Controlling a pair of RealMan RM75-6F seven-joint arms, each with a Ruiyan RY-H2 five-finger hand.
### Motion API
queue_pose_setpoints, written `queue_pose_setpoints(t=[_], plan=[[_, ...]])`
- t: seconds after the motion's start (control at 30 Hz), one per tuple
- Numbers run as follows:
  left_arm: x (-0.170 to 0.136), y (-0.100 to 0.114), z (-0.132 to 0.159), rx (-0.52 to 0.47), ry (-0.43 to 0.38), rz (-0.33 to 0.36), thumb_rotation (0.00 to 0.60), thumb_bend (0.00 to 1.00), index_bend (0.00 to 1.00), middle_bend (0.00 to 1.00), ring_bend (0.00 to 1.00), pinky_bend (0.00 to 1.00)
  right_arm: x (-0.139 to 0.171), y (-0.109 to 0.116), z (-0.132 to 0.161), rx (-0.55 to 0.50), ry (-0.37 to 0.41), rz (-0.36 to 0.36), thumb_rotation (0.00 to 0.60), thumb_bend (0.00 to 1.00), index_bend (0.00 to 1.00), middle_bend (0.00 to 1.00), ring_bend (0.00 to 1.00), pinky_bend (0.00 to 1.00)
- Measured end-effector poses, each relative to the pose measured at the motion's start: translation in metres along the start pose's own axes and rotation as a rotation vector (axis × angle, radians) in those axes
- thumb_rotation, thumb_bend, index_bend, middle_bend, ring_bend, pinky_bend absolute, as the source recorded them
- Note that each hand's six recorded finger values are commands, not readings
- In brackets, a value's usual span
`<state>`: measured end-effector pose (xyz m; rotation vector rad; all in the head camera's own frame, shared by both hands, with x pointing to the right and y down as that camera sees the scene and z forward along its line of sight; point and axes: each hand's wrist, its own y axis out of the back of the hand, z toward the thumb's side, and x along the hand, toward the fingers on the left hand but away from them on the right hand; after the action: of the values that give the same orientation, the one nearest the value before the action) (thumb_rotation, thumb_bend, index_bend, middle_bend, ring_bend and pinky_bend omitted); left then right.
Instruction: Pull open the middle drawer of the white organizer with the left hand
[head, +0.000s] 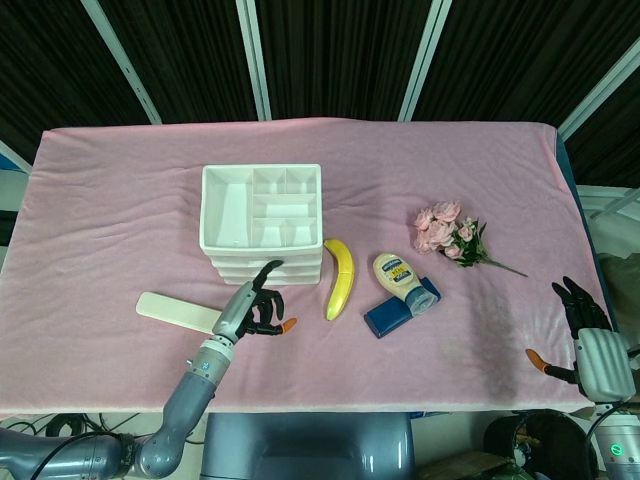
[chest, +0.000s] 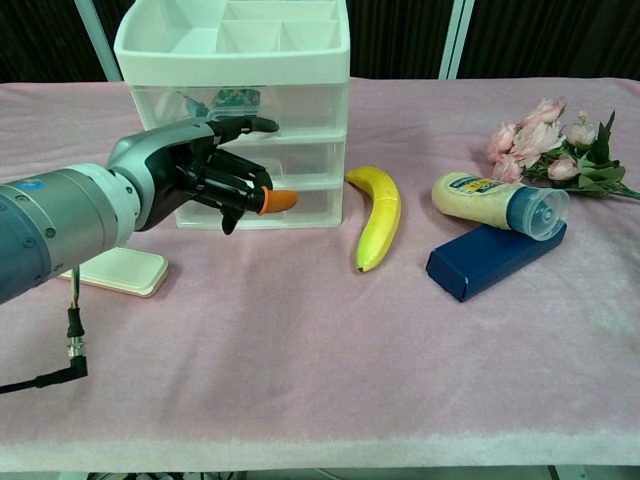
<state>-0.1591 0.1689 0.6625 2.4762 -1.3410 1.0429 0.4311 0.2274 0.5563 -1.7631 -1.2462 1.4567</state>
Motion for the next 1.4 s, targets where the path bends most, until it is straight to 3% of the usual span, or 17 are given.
queue_pose_setpoints(t=[0.6,0.83,1.03,1.2,1.4], plan=[[-0.023,-0.007,-0.005,0.015,-0.004,-0.044,0.600,0.25,0.13,0.67,0.70,0.69,0.001,0.000,0.000,-0.005,0.001,0.001,0.600,0.08,0.00,0.00,0.00,0.12],[-0.043,-0.010,-0.014,0.054,-0.010,-0.060,0.600,0.25,0.05,0.67,0.70,0.69,0.001,0.001,0.000,-0.004,0.001,0.000,0.600,0.08,0.00,0.00,0.00,0.12],[-0.067,-0.007,-0.027,0.173,0.001,-0.094,0.600,0.25,0.02,0.69,0.71,0.70,0.001,0.001,0.000,-0.007,0.000,0.000,0.600,0.08,0.00,0.00,0.00,0.12],[-0.085,0.002,-0.031,0.341,-0.002,-0.117,0.600,0.25,0.04,0.75,0.76,0.73,0.001,0.001,0.001,-0.007,0.002,0.000,0.600,0.08,0.00,0.00,0.00,0.12],[-0.099,0.020,-0.010,0.526,-0.072,-0.062,0.600,0.25,0.09,0.80,0.80,0.77,0.002,0.000,0.001,-0.006,0.003,0.000,0.600,0.08,0.00,0.00,0.00,0.12]])
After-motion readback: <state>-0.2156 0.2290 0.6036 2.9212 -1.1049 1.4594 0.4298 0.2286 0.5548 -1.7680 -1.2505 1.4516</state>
